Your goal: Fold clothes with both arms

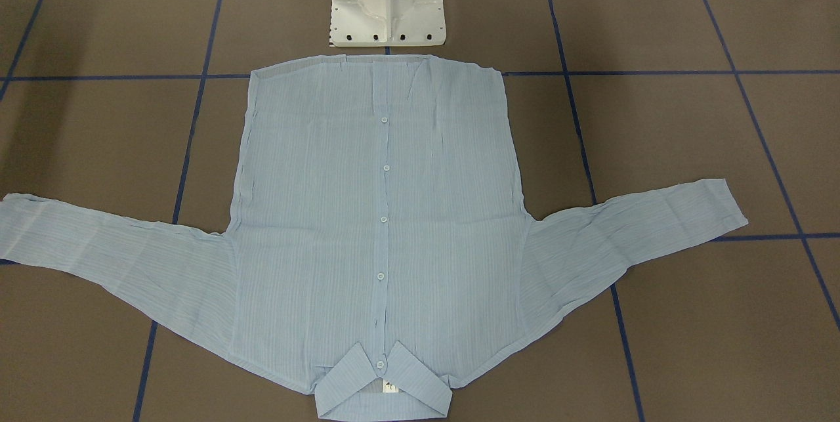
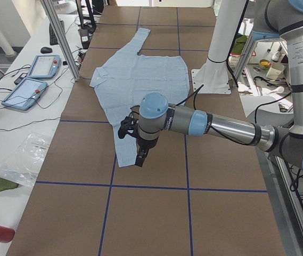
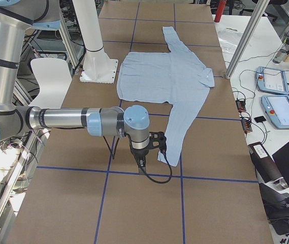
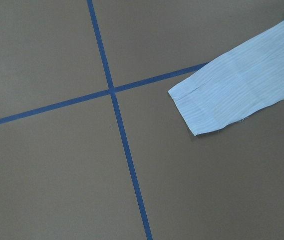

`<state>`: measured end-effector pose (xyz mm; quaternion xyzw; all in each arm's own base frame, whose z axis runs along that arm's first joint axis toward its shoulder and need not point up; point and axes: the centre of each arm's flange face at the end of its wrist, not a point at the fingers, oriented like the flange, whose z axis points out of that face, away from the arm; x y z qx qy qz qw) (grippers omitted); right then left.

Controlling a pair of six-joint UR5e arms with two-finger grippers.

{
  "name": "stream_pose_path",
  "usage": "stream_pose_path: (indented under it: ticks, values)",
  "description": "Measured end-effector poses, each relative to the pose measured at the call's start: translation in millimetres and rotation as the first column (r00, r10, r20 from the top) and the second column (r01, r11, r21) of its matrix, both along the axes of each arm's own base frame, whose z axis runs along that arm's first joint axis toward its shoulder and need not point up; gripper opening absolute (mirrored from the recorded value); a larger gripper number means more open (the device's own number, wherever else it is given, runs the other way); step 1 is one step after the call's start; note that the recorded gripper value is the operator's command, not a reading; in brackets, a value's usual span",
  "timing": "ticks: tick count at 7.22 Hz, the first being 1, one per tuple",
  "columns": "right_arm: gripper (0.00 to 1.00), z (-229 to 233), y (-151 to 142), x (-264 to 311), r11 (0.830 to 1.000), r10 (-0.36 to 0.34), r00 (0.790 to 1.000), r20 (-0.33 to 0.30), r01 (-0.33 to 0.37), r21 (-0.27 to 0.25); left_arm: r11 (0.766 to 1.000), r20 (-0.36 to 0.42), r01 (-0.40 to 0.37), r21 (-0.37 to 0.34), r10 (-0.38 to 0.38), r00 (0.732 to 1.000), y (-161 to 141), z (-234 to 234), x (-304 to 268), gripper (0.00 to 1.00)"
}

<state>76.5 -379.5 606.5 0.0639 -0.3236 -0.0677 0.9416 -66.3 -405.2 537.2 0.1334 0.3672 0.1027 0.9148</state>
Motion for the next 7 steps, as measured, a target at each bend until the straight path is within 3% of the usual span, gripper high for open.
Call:
stream_pose_path:
  ticks: [1,3,4,6,7]
  values:
    - [1.00,-15.1,-6.6,-0.8,0.999,0.002,1.000,0.007,-0.002,0.037,0.999,0.011,0.010,0.035,-0.011,1.000,-8.2,-6.0,-0.9,1.00]
    - [1.00,-44.2,-27.7,-3.2,0.987,0.005,0.999,0.040,-0.012,0.159,0.994,0.018,0.034,0.108,-0.036,0.999,-29.6,-25.5,-4.4,1.00]
    - [1.00,-45.9,-39.7,-3.7,0.979,0.015,0.998,0.053,-0.026,0.200,0.982,0.018,0.040,0.185,-0.044,0.999,-44.9,-40.1,-5.5,1.00]
    - [1.00,-37.1,-57.2,-6.1,0.971,0.030,0.995,0.096,-0.051,0.235,0.931,0.013,0.043,0.362,-0.052,0.999,-74.0,-58.8,-6.6,1.00]
    - [1.00,-34.7,-68.7,-11.4,0.967,0.039,0.990,0.134,-0.071,0.246,0.914,0.011,0.043,0.403,-0.052,0.999,-80.9,-58.3,-6.7,1.00]
